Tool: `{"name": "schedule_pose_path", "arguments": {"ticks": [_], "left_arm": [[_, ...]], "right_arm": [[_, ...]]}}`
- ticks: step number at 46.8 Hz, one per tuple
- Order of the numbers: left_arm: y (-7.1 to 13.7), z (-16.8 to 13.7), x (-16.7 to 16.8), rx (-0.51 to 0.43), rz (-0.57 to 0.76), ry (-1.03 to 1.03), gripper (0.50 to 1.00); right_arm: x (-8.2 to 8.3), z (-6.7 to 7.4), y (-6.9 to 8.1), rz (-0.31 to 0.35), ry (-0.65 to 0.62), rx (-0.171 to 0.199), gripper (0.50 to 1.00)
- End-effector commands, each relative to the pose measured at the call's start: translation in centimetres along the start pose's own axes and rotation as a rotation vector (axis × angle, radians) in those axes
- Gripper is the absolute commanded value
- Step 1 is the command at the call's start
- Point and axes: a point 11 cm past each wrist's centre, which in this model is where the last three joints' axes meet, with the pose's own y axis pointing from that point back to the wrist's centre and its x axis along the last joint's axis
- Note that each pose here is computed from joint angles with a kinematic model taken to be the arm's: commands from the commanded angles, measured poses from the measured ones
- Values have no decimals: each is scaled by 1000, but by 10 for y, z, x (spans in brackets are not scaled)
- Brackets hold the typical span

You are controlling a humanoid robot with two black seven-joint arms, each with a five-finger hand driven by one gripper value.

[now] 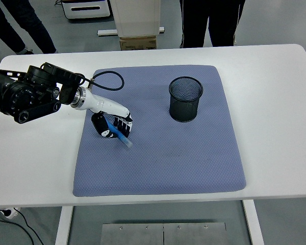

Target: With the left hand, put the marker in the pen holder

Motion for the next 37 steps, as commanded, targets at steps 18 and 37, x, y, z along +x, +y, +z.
{"name": "schedule_pose_path", "arguments": {"ticks": [18,37], "left_arm": [[-2,1,-3,-6,-10,1,587],[-2,1,-4,-8,-15,-8,500]], "right_arm": [[0,-1,0,0,0,1,1000],[0,-1,0,0,0,1,1000]]}}
